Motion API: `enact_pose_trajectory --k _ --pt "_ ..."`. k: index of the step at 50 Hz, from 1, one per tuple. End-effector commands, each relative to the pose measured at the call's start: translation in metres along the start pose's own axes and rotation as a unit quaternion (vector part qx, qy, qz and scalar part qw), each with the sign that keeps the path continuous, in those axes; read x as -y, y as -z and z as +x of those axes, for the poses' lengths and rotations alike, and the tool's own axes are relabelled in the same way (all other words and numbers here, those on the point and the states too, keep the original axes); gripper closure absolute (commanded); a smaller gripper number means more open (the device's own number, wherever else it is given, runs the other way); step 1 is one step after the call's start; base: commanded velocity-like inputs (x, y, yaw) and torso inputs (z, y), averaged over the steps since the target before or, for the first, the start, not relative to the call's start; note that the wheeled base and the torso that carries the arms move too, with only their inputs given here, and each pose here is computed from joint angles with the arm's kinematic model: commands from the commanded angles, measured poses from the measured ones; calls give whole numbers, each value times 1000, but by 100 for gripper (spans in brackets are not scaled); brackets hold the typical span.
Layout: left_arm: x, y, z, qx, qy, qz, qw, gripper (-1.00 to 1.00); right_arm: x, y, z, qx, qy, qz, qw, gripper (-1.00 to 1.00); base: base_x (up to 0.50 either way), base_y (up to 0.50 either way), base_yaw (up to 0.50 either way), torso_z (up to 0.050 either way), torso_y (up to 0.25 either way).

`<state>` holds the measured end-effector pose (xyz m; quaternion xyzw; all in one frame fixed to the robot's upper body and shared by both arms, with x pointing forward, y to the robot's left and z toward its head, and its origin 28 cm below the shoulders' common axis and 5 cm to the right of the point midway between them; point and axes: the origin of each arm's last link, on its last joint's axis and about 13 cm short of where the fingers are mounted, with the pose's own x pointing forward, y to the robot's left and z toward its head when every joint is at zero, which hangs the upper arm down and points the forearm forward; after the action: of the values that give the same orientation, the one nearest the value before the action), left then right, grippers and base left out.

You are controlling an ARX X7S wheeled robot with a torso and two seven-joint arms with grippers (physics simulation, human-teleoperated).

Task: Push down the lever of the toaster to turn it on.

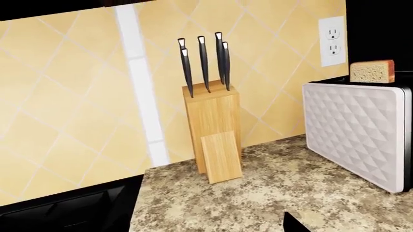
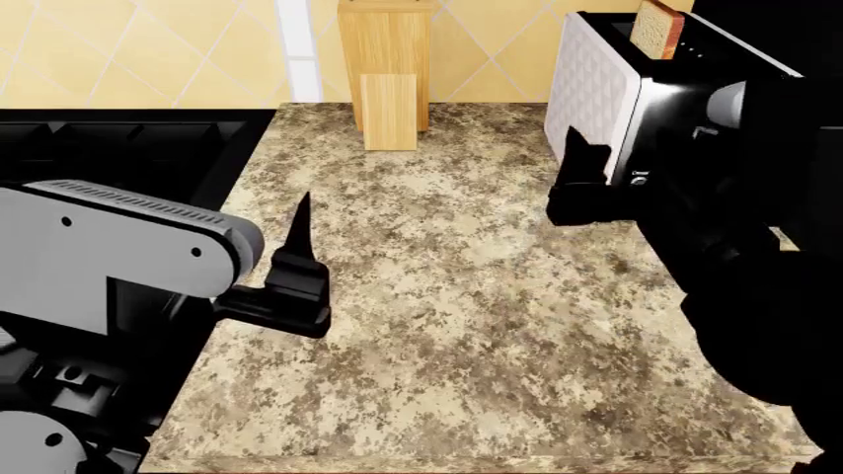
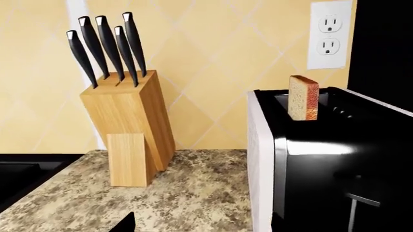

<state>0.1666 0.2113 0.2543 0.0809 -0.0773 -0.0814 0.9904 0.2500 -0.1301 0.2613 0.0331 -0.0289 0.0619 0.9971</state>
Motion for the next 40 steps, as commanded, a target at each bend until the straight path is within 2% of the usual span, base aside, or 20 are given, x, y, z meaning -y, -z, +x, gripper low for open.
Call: enact_pose_trajectory --k 1,40 --pt "3 -1 4 3 -1 1 1000 -100 16 -11 15 14 38 -15 999 -100 0 0 0 0 0" --pt "-2 0 -5 2 2 2 1000 -100 39 -18 29 12 93 -20 995 -100 0 0 0 0 0"
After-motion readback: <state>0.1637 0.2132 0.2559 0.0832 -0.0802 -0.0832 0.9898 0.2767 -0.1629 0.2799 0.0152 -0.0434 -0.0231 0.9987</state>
